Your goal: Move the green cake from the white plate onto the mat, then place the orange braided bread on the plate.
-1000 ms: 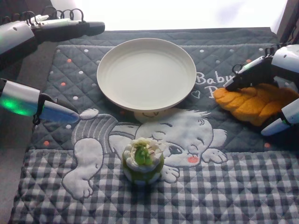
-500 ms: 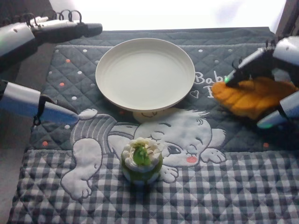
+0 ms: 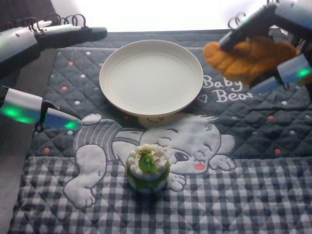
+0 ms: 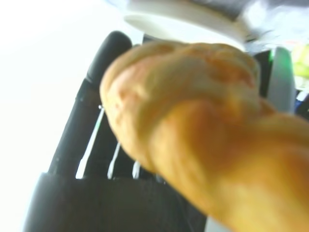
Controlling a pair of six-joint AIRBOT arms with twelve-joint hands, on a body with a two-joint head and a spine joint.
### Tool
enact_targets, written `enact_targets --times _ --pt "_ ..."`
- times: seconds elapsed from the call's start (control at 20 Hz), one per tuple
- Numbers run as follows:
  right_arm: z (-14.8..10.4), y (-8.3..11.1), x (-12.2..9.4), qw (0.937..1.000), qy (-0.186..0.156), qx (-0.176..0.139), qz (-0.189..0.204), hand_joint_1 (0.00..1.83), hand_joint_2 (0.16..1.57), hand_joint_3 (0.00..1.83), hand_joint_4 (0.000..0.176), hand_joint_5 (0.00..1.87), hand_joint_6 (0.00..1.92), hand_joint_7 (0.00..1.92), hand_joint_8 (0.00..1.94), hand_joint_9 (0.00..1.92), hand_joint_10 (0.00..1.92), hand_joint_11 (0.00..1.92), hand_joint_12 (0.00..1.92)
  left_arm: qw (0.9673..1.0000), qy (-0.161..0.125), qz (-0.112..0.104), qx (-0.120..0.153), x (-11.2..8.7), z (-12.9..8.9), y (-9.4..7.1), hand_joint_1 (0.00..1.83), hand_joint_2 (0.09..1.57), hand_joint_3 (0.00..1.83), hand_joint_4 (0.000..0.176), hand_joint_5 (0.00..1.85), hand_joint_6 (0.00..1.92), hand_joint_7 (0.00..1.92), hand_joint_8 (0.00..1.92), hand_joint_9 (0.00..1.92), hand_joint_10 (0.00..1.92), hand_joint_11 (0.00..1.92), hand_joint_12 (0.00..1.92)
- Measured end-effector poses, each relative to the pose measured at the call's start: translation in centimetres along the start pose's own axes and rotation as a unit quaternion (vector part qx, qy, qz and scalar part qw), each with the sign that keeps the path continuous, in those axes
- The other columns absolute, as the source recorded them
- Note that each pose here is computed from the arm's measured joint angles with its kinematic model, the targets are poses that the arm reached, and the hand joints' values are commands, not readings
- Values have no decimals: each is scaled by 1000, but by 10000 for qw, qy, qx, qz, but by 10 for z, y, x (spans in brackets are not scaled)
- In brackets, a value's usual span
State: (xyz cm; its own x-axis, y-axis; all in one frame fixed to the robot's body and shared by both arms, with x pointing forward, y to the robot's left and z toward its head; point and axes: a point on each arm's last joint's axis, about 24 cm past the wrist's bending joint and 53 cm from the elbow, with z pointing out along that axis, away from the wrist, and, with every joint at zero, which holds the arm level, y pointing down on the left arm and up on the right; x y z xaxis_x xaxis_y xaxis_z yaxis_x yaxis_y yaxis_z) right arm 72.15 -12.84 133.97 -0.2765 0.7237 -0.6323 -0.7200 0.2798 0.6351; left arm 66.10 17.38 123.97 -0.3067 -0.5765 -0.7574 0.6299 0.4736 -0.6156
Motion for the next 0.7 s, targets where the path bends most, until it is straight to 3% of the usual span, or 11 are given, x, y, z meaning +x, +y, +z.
enact_targets --times 0.1,0.15,0.2,0.25,0.3,0.35,0.45,0.5,0.55,0.65,0.7 --pt "9 9 2 9999 -24 -128 -50 1309 1018 0 0 1241 263 1270 710 1398 343 1131 1126 10000 -22 5 14 -2 0 0 924 753 2 70 254 0 271 0 290 7 0 762" --pt "13 13 5 9998 -18 -199 -42 1299 1044 1 0 1225 238 1173 916 1425 467 1159 1242 10000 -39 4 44 -2 0 -2 921 769 7 84 216 0 237 0 256 2 0 700" --pt "19 15 8 9997 -2 -247 -41 1225 1036 0 0 1203 512 1181 782 1327 842 1152 1396 9999 -58 9 98 -3 0 -4 938 760 2 91 213 1 235 1 239 1 0 635" --pt "22 17 10 9996 -1 -279 -37 1375 1016 0 0 1038 683 1277 445 1297 787 1157 978 9999 -68 10 114 -4 0 -5 901 760 2 81 220 5 257 10 247 5 0 619" --pt "26 18 11 9995 -15 -304 -22 1396 1037 0 0 942 851 1243 416 1238 802 1230 683 9999 -79 10 125 -4 0 -6 889 759 1 80 231 7 274 11 258 8 0 663" --pt "28 16 12 9995 -18 -306 -26 1399 1046 0 0 906 940 1227 403 1224 807 1304 491 9999 -87 17 129 -5 0 -5 846 751 0 89 252 10 304 10 292 13 0 760" --pt "38 13 16 9995 -49 -311 -3 1400 1041 5 0 948 868 1180 488 1221 828 1320 376 9999 -91 16 135 -5 0 -6 776 775 9 73 247 2 293 1 298 5 0 841" --pt "43 13 19 9995 -40 -309 16 1406 1012 0 0 1041 718 1271 363 1309 712 1339 414 9998 -84 -8 157 -3 -1 -6 714 789 14 74 234 0 287 0 296 4 0 847" --pt "48 14 21 9994 -37 -333 21 1311 1034 6 0 1065 686 1240 649 1334 380 1290 562 9999 -62 -29 145 0 -1 -5 677 803 16 48 216 0 275 0 288 0 0 817" --pt "60 14 24 9992 -93 -373 80 1283 1077 6 0 984 769 1147 911 1426 228 1169 974 9999 9 -13 168 6 -1 -5 759 800 7 9 257 14 302 10 309 8 0 774" --pt "64 12 25 9992 -120 -359 89 1275 1107 0 0 958 749 1080 1058 1458 281 1136 1195 9998 -30 -37 176 4 -2 -6 769 777 0 22 267 16 318 14 311 8 0 767"
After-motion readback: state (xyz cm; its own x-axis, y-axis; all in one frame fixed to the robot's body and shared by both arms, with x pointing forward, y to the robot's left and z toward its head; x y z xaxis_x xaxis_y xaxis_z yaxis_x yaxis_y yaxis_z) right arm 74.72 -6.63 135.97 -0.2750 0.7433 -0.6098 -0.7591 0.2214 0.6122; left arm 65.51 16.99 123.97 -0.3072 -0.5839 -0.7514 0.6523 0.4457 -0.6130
